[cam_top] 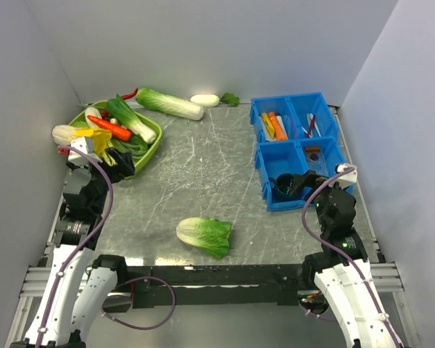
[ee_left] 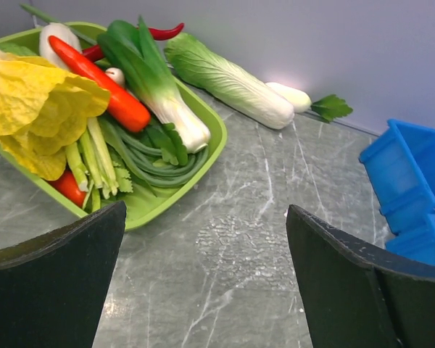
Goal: Prepare toiletry sets of a toothbrush and toothpaste on the tray
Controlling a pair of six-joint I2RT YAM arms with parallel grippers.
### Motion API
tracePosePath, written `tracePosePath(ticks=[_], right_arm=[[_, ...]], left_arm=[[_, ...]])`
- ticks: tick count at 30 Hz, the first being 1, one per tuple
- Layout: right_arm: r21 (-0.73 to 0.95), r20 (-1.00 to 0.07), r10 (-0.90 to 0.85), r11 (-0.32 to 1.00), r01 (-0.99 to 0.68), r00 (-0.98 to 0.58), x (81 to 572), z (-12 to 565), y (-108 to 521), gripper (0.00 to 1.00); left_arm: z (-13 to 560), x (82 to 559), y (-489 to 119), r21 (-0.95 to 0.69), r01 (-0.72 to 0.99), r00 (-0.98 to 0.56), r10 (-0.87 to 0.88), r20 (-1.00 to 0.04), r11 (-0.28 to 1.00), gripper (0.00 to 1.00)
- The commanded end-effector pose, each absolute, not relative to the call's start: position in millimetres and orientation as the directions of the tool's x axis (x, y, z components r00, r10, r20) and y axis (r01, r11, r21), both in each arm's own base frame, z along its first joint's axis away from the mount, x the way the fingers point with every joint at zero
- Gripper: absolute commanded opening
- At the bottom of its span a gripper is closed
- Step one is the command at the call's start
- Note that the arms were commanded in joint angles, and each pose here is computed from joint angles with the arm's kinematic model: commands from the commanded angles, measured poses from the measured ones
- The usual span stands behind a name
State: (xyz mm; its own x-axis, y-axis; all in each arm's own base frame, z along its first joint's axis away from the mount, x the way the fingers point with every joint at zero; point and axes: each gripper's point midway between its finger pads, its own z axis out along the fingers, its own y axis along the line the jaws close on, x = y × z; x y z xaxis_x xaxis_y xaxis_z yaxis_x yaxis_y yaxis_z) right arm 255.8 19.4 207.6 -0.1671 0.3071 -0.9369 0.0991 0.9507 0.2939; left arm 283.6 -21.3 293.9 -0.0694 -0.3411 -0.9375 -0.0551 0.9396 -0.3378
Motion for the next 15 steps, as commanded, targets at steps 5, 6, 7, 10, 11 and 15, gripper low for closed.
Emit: tracePosePath(ticks=[5, 6, 7, 10, 11, 15], right_arm=[[0.328, -0.935, 0.335, 0.942, 0.074, -0.118, 256.1, 238.1, 21.9, 0.98], [0.329, -0.934, 0.335, 0.942, 0.065, -0.124, 256.0, 238.5, 23.8, 0.98], [0.328, -0.934, 0.333, 0.943, 0.061, -0.128, 255.7, 239.1, 24.5, 0.98], [0.319, -0.935, 0.323, 0.946, 0.048, -0.145, 254.1, 244.3, 26.9, 0.98], [0.317, -0.934, 0.321, 0.947, 0.047, -0.160, 254.5, 242.6, 28.1, 0.98], [0.310, -0.928, 0.306, 0.951, 0.014, -0.213, 255.3, 241.2, 36.3, 0.97]], left_arm=[[310.2, 283.5, -4.0, -0.419, -0.148, 0.023, -0.421, -0.907, 0.896, 0.96], [309.4, 283.5, -3.6, -0.414, -0.151, 0.019, -0.416, -0.909, 0.898, 0.97], [308.5, 282.7, -0.4, -0.402, -0.166, 0.020, -0.404, -0.915, 0.901, 0.97], [299.2, 284.8, 14.7, -0.397, -0.262, 0.028, -0.404, -0.914, 0.880, 0.96], [299.4, 286.2, 11.8, -0.364, -0.243, 0.005, -0.374, -0.927, 0.899, 0.96], [310.5, 299.4, -21.9, -0.318, -0.059, -0.047, -0.321, -0.946, 0.946, 0.97]])
